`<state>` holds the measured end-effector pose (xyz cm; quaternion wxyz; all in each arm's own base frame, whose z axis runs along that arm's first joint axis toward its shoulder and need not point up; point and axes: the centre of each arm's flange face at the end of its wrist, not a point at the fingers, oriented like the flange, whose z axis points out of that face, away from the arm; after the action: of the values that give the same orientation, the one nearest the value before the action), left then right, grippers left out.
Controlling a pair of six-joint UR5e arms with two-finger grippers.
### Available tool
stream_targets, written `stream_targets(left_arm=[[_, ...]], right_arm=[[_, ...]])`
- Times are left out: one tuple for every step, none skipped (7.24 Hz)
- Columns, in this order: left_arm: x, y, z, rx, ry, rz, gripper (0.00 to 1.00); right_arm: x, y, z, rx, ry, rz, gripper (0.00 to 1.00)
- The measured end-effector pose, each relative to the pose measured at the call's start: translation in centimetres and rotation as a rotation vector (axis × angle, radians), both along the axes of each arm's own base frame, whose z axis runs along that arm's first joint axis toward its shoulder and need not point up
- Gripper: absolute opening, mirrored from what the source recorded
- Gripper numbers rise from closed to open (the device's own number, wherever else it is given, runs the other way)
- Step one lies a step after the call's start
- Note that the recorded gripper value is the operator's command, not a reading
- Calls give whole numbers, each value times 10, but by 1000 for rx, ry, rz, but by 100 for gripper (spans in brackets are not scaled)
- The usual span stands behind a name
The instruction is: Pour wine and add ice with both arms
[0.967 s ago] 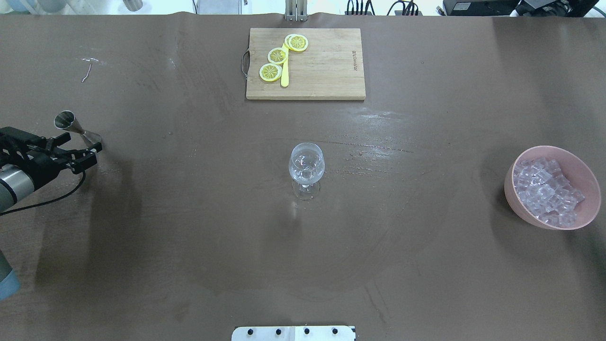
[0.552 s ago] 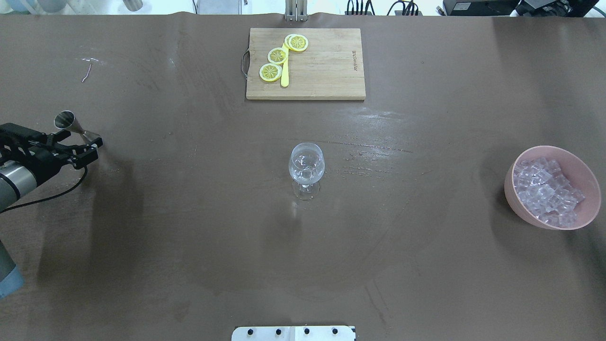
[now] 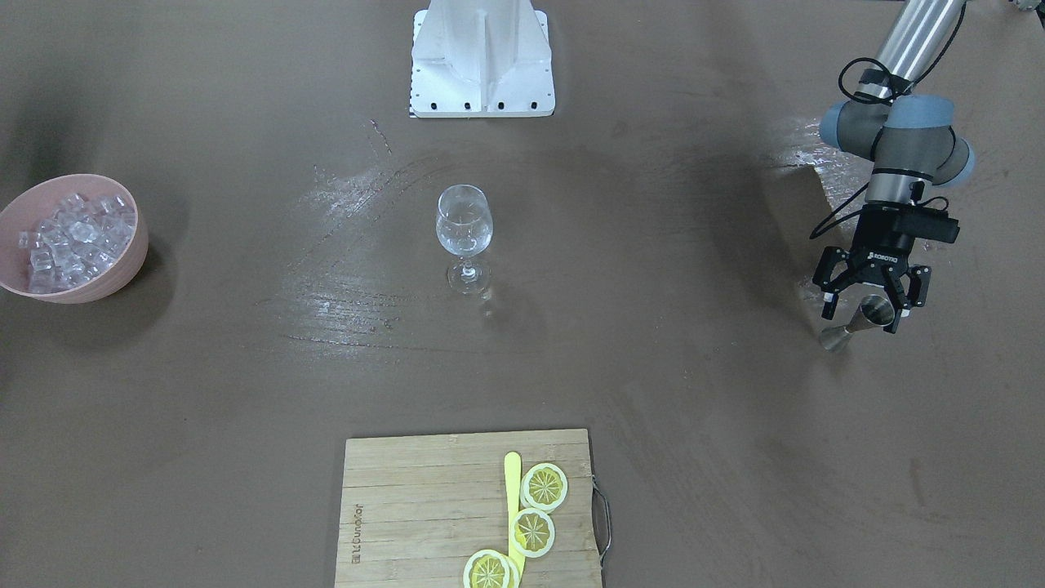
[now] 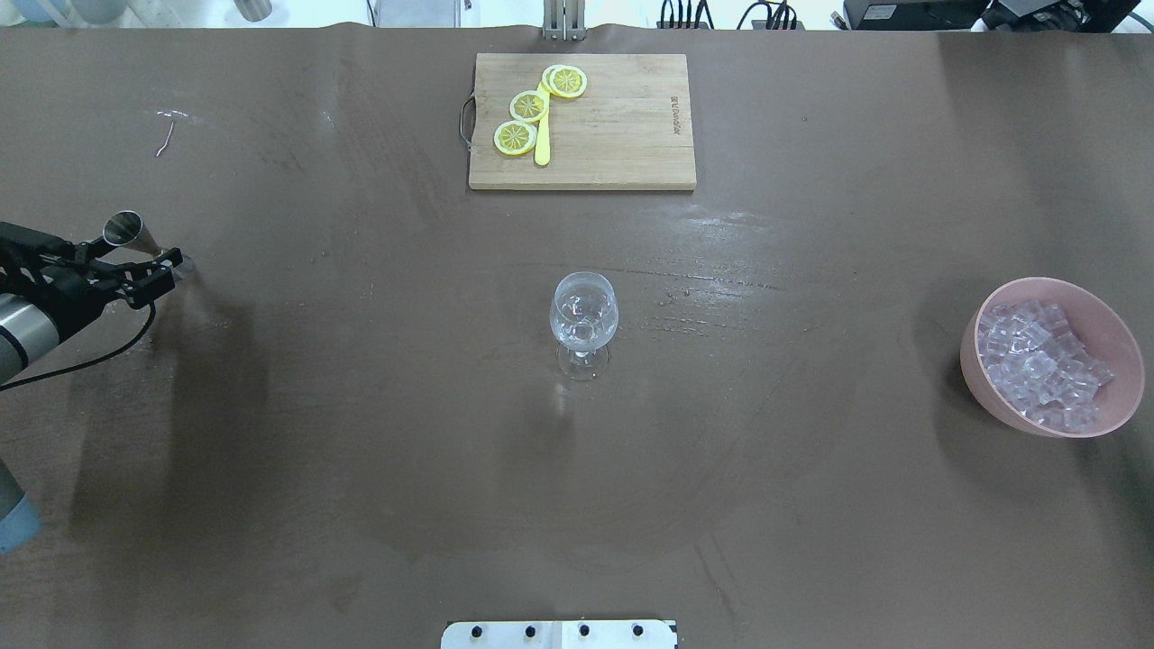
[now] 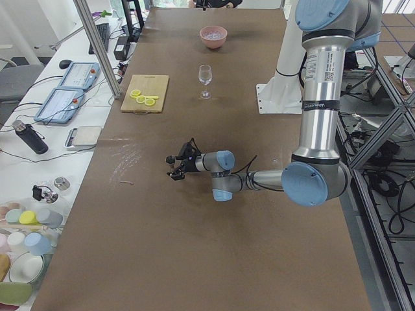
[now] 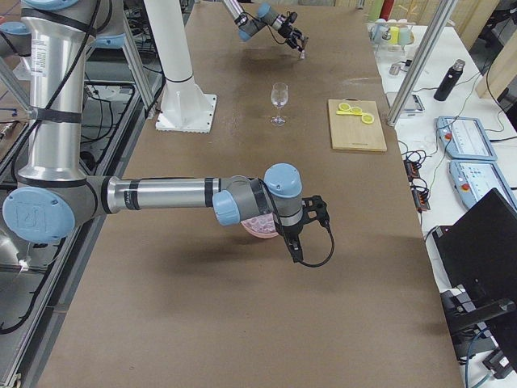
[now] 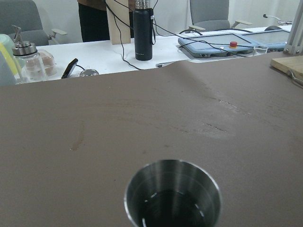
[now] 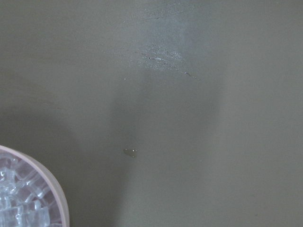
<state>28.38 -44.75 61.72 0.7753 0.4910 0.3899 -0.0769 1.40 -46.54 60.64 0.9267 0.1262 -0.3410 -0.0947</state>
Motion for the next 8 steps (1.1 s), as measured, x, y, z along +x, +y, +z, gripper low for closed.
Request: stream_targets(left_arm=[[3, -3, 1, -1, -2, 0, 95], [7, -6, 1, -2, -4, 0, 92], [10, -7, 1, -1, -4, 1, 76], [11, -8, 1, -1, -3, 1, 44], [11, -9, 0, -1, -2, 0, 19], [10, -9, 0, 0, -1, -2, 0], [10, -10, 0, 0, 0, -3, 0], [9, -9, 0, 0, 1, -3, 0]], right_arm=[[0, 0, 0, 0, 0, 0, 100], [0, 0, 1, -1, 1, 0, 100], [0, 0, 1, -2, 1, 0, 100], [0, 0, 2, -3, 1, 0, 100], [0, 0, 2, -3, 1, 0, 100], [0, 0, 2, -2, 1, 0, 100], [0, -1, 2, -2, 1, 0, 100], [0, -1, 2, -2, 1, 0, 100]])
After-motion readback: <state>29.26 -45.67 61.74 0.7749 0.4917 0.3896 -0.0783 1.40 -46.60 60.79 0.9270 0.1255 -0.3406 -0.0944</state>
